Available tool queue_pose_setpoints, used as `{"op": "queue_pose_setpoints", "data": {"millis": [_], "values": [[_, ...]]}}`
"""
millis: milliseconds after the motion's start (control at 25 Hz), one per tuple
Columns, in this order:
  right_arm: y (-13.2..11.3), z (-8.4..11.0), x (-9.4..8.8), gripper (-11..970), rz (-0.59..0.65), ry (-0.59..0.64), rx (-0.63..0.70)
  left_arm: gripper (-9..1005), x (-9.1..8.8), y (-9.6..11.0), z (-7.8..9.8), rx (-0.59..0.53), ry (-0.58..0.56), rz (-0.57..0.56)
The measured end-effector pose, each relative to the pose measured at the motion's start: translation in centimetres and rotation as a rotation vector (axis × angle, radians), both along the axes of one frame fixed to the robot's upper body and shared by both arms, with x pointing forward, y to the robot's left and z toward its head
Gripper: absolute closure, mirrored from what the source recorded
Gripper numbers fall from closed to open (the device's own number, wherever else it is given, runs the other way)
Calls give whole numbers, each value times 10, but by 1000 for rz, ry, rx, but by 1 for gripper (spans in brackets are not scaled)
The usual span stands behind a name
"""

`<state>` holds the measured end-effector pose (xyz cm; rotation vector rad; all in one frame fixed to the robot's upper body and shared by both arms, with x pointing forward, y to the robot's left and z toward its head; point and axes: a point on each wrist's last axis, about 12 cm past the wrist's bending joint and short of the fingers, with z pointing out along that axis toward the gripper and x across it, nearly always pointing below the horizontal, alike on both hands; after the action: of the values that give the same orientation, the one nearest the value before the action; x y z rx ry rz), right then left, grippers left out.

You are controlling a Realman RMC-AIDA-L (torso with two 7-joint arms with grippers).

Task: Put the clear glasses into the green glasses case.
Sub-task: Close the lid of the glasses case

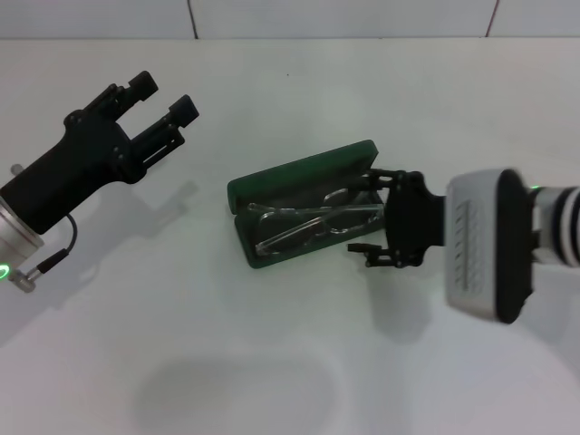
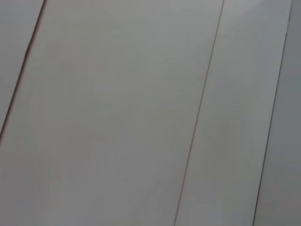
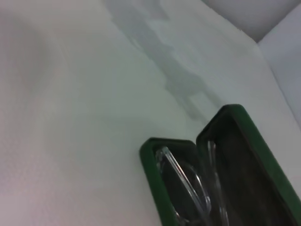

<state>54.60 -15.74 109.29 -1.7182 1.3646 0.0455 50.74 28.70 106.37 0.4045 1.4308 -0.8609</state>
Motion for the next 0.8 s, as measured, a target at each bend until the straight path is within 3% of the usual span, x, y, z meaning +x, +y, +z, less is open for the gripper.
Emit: {"op": "queue_pose_setpoints", "data": {"millis": [120,440,560,640,800], "values": [[-13,10,4,200,-13,67,58,237,0,-1,0,-3,2,-1],[-56,42,22,203,-103,204,383,237,2,-3,0,-12,7,-7],[-82,52,28,204,-141,268,585,236,3,-5,-3,-1,41,-18],[-111,54,34,205,-190,324,799,236,4,-7,-5,9,66,-25],[-151,52,27,208,-221,350,1137,236,12,-10,-9,24,138,-23]]}}
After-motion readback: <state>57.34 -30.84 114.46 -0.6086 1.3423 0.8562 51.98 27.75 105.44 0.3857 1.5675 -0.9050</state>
